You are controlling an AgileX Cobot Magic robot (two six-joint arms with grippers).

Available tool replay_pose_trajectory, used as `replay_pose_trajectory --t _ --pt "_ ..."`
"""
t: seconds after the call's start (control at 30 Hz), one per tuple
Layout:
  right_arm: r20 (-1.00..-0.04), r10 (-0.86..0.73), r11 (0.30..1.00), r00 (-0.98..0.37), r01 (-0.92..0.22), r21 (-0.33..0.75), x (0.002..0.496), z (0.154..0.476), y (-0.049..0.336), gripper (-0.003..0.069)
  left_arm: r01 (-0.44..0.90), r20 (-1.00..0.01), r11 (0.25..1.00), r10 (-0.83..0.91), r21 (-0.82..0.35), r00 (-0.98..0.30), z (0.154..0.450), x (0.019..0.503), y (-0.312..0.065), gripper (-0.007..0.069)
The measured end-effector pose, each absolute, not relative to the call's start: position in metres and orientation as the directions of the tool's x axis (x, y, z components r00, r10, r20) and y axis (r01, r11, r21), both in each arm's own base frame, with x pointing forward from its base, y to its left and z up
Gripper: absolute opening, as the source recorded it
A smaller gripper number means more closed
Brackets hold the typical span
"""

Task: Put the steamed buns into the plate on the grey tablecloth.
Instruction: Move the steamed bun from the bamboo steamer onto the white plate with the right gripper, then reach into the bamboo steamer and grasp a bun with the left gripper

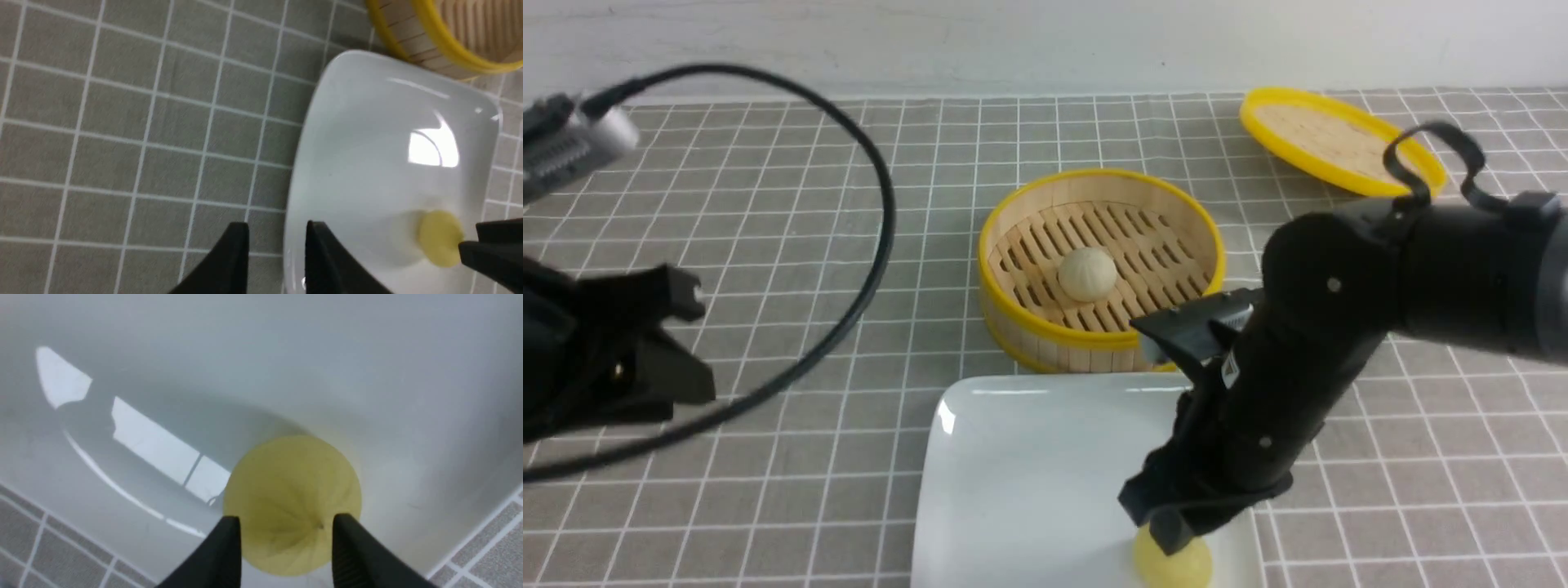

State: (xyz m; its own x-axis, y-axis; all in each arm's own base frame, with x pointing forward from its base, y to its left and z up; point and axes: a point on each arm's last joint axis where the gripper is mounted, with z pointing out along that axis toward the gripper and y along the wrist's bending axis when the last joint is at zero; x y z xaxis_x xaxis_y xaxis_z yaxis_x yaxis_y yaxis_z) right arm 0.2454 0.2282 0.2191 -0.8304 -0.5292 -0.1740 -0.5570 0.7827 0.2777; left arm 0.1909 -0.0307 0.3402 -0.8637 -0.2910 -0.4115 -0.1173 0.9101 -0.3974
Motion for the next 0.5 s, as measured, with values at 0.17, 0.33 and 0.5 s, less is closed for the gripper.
replay_pose_trajectory --t 0.17,0.33,0.5 --pt "-0.215 -0.591 0.726 -0.777 -0.629 0.277 0.247 0.286 0.206 0.0249 -0.029 -0.401 0.914 -0.206 -0.406 -0.893 0.357 0.231 -0.037 0.0351" --pt "-0.357 -0.604 0.688 -0.712 -0.692 0.217 0.226 0.338 0.173 0.0068 0.104 -0.373 0.890 -0.078 -0.443 -0.924 0.358 0.273 -0.070 0.0378" --pt "-0.432 -0.558 0.721 -0.708 -0.672 0.171 0.199 0.361 0.137 -0.0015 0.247 -0.370 0.875 0.085 -0.416 -0.925 0.350 0.308 -0.124 0.0379"
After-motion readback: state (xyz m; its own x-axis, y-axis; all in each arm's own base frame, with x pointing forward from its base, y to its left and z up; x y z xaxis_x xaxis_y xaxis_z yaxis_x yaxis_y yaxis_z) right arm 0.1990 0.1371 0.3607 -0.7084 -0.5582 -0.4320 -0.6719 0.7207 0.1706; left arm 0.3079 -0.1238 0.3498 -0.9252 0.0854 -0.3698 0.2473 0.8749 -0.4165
